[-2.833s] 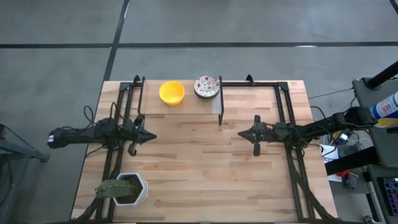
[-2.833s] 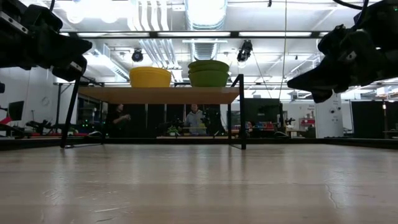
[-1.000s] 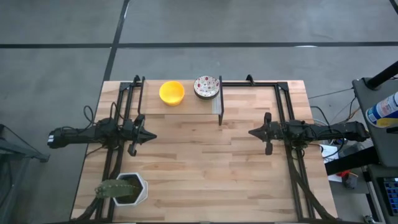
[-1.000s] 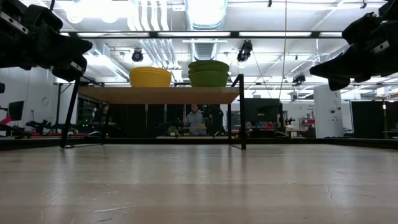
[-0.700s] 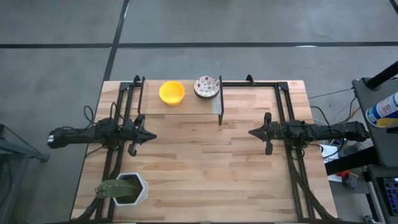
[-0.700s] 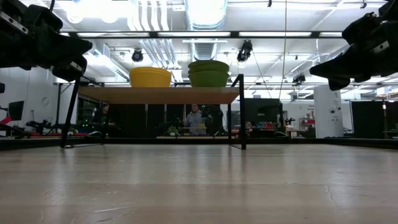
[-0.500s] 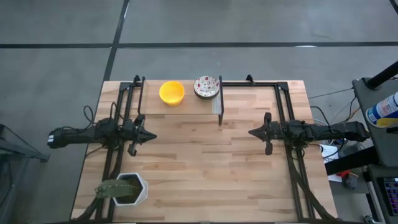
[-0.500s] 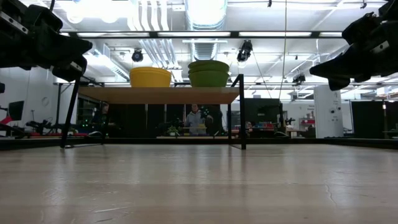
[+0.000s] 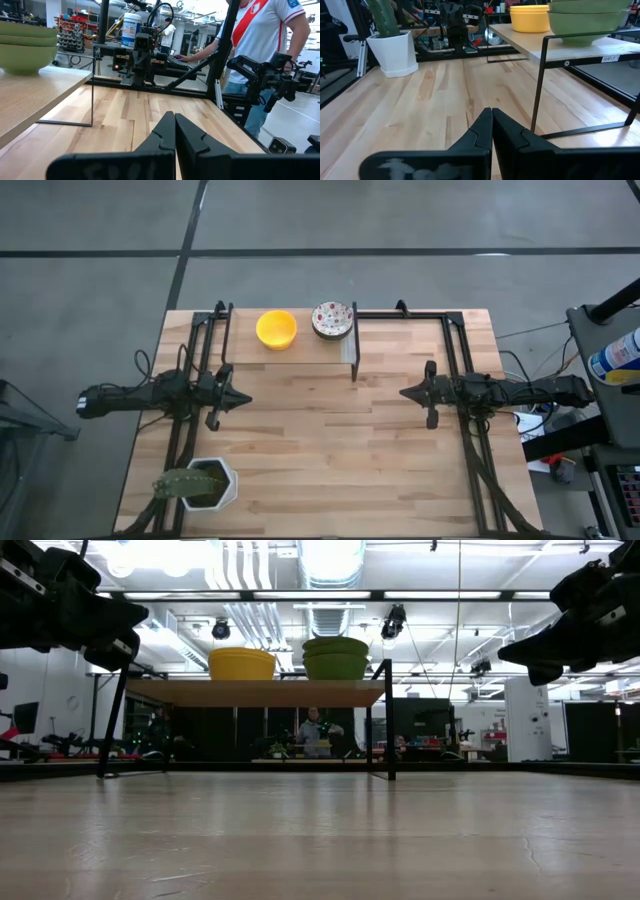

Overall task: Pick & Place Mini bowls
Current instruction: Return to Home Position

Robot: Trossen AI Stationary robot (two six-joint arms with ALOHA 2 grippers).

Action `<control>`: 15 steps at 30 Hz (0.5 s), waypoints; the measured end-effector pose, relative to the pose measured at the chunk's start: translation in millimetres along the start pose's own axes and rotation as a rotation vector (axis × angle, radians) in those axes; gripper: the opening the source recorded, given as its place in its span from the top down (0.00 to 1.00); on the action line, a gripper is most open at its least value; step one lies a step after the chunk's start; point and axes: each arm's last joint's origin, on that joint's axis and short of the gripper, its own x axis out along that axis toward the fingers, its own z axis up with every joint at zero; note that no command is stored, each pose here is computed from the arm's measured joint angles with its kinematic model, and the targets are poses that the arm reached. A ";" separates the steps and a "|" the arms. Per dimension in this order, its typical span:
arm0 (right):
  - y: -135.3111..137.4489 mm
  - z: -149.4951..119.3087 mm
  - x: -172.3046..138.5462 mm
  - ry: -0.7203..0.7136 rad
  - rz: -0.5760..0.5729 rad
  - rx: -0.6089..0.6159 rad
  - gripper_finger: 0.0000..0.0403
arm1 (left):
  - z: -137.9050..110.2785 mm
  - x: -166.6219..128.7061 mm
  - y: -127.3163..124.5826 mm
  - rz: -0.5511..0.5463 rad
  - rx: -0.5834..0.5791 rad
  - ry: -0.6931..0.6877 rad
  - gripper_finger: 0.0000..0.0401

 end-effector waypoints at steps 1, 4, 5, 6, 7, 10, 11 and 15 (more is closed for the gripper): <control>0.0 0.0 0.0 0.000 0.000 -0.002 0.98 | 0.0 0.0 0.0 0.000 0.000 0.000 1.00; 0.0 0.0 0.0 0.000 0.000 -0.003 0.98 | 0.0 0.0 0.0 0.000 0.000 0.000 1.00; 0.0 0.0 0.0 0.000 0.000 0.000 0.98 | 0.0 0.0 0.0 0.000 0.000 0.000 1.00; 0.0 0.0 0.0 0.000 0.000 0.001 0.98 | 0.0 0.0 0.0 0.000 0.000 0.000 1.00; 0.0 0.0 0.0 0.000 0.000 0.000 0.98 | 0.0 0.0 0.0 -0.001 0.000 0.000 1.00; 0.0 0.0 0.0 0.000 0.000 -0.004 0.98 | 0.0 0.0 0.0 0.000 0.000 0.000 1.00; 0.0 0.0 0.0 0.000 0.000 -0.004 0.98 | 0.0 0.0 0.0 0.000 0.000 0.000 1.00; 0.0 0.0 0.0 0.000 0.000 0.000 0.98 | 0.0 0.0 0.0 0.000 0.000 0.000 1.00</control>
